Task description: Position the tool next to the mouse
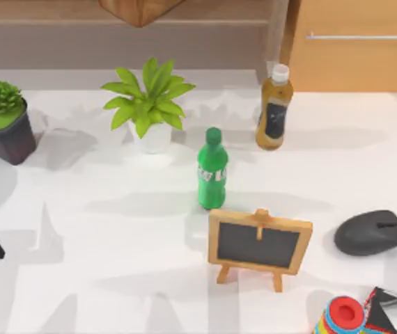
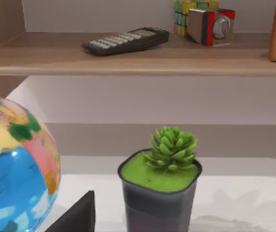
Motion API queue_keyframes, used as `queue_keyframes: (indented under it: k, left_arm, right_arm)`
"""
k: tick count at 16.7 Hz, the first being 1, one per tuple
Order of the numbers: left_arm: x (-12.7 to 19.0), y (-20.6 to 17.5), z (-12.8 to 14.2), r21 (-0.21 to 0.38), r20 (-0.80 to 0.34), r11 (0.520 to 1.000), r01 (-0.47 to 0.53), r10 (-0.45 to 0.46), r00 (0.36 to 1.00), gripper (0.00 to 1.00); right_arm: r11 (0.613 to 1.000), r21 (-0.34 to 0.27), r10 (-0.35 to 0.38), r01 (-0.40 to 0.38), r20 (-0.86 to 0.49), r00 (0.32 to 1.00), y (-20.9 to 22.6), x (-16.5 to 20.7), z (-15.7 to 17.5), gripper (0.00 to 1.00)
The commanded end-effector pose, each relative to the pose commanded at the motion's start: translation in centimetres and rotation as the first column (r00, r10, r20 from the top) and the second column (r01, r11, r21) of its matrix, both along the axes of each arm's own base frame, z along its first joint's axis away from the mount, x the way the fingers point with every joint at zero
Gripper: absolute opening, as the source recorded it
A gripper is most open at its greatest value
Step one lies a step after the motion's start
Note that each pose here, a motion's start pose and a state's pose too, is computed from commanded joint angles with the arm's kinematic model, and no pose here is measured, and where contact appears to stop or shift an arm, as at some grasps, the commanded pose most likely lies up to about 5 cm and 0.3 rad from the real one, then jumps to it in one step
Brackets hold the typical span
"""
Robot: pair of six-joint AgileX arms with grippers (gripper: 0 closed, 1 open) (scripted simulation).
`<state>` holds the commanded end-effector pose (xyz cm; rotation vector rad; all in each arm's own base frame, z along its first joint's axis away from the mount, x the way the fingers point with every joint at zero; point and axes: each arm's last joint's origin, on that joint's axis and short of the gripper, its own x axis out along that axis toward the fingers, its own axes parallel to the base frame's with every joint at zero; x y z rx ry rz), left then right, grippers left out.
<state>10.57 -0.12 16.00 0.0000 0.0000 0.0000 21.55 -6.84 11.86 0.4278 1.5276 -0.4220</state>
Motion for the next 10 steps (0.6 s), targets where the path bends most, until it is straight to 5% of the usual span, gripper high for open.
queue_keyframes:
  k: [7, 10]
  left_arm:
    - [0.0, 0.0, 0.0, 0.0, 0.0, 1.0, 0.0, 0.0, 1.0, 1.0]
    - [0.0, 0.0, 0.0, 0.0, 0.0, 1.0, 0.0, 0.0, 1.0, 1.0]
  right_arm:
    - [1.0, 0.0, 0.0, 0.0, 0.0, 1.0, 0.0, 0.0, 0.0, 0.02]
    - [1.0, 0.0, 0.0, 0.0, 0.0, 1.0, 0.0, 0.0, 0.0, 0.0]
